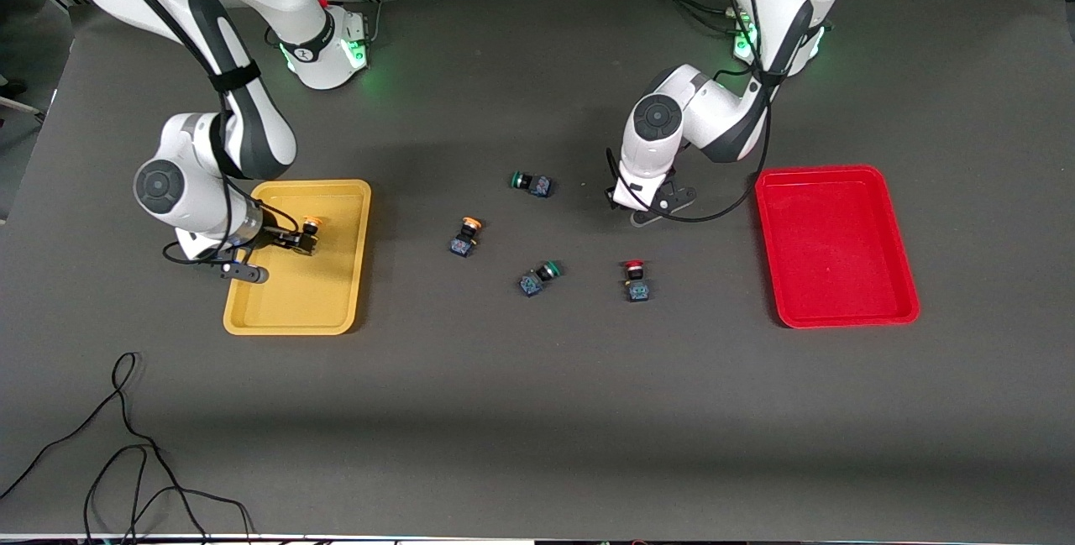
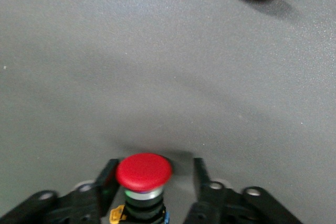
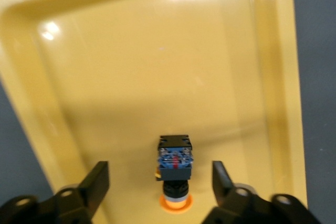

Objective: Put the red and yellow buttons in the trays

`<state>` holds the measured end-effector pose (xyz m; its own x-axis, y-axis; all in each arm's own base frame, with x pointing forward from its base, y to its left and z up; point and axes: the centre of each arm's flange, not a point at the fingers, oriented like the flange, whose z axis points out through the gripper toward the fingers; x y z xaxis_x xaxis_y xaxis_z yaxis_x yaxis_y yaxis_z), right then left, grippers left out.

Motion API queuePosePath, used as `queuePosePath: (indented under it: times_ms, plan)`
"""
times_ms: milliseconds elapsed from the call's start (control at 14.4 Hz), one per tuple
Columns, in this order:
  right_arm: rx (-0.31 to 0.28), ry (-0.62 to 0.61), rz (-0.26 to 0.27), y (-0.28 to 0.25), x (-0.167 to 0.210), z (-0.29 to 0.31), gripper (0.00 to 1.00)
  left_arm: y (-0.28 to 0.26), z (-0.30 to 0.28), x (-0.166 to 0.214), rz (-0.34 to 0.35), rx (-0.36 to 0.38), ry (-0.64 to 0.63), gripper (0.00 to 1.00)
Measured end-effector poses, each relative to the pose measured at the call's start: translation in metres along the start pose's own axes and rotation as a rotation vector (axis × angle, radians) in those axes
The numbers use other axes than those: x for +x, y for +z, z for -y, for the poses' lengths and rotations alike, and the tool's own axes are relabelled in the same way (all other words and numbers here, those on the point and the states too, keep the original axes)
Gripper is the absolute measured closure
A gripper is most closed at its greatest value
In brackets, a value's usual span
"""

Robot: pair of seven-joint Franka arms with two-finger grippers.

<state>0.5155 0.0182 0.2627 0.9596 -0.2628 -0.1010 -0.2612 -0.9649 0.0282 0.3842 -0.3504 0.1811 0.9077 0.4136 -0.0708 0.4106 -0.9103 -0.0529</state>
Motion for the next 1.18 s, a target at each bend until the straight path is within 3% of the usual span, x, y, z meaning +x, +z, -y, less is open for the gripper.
queuePosePath:
  times_ms: [69, 139, 277, 485, 624, 762, 970, 1178]
  plan:
    - [0.008, 0.016, 0.002, -0.021, 0.007, 0.006, 0.00, -0.001, 0.000, 0.000, -0.001, -0.001, 0.013, 0.55]
    - [0.015, 0.037, 0.003, -0.044, 0.015, 0.014, 0.00, -0.002, -0.001, 0.001, -0.002, -0.002, 0.036, 0.59]
    - [0.024, 0.080, -0.005, -0.089, 0.025, 0.045, 0.00, -0.017, -0.005, 0.008, -0.004, 0.000, 0.099, 0.59]
    - [0.052, 0.145, -0.026, -0.122, 0.017, 0.116, 0.00, -0.087, -0.007, 0.040, 0.004, 0.019, 0.198, 0.59]
    - [0.102, 0.177, -0.007, -0.122, 0.006, 0.167, 0.00, -0.146, 0.016, 0.076, 0.015, 0.029, 0.246, 0.59]
    - [0.112, 0.197, 0.002, -0.117, 0.000, 0.202, 0.00, -0.180, 0.065, 0.120, 0.038, 0.039, 0.285, 0.59]
    - [0.076, 0.216, 0.008, -0.082, -0.021, 0.255, 0.00, -0.191, 0.166, 0.202, 0.067, 0.036, 0.316, 0.59]
    - [0.032, 0.209, -0.003, -0.021, -0.042, 0.295, 0.00, -0.168, 0.239, 0.245, 0.033, 0.012, 0.315, 0.59]
